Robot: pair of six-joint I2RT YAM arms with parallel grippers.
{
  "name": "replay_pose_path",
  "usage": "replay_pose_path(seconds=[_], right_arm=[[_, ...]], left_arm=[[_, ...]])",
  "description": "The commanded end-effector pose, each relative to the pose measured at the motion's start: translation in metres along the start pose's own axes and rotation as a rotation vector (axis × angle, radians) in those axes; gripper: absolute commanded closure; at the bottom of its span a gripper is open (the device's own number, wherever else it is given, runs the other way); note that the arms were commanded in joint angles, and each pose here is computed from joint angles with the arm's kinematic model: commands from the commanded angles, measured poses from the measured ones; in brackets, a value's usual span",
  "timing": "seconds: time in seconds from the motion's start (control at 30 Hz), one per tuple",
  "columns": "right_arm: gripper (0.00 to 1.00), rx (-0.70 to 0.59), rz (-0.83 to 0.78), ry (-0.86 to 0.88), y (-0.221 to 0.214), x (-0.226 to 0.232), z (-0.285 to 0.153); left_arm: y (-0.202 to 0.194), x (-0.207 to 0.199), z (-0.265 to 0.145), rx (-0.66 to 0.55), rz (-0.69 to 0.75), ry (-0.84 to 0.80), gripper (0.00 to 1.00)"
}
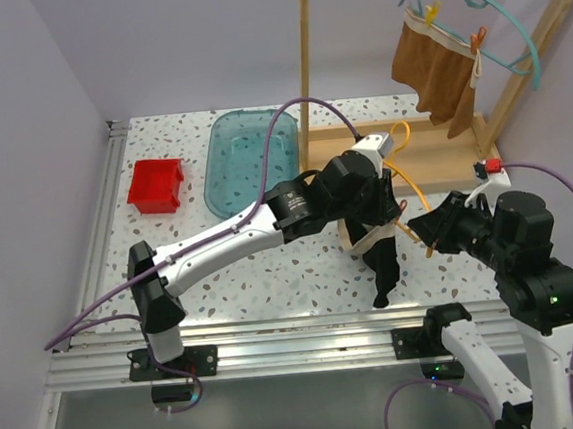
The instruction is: Remove the underwear clipped to the hanger
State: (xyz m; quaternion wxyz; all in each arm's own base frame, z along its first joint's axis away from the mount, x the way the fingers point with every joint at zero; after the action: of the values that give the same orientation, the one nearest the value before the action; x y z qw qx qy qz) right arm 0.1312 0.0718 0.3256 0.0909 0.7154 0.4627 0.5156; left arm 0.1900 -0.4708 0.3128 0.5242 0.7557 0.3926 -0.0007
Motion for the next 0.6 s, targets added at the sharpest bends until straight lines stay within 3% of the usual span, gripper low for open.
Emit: replay_pose_path(seconds=[0.0,0.23,0.4,0.57], right_arm=[[1.00,-0.094,0.005,0.061,0.023,0.021,-0.008],[1.00,-0.131,0.105,0.031,0.029,0.021,-0.011],[1.00,-0.089,0.369,0.079,0.022,0.034,-0.008],[1.00,-0.126,0.575,0.111,0.018,0.034,-0.015]], left_arm=[[0.009,-0.005,-0.007,-0.026,0.015,0.014,0.74],[0.011,0.006,-0.024,-0.089,-0.005,0.103,0.79],[0.017,0.013,-0.049,-0.224,-0.063,0.096,0.79],[0.040,0.003,-0.078,-0.394,-0.097,0.031,0.75]])
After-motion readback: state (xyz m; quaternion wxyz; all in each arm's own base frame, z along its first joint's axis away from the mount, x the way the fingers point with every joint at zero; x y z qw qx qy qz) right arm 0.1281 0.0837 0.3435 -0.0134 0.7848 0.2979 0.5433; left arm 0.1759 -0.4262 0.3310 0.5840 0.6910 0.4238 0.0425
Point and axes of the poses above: each gripper's point midway between its finger pads, its own z axis out along the fingers, its own x axis along the line the jaws close on, y = z × x, the point moved 3 cm from there along -z, back along the fingers, and after that the axes turned 11 degrees about z, right-handed, at the moved point
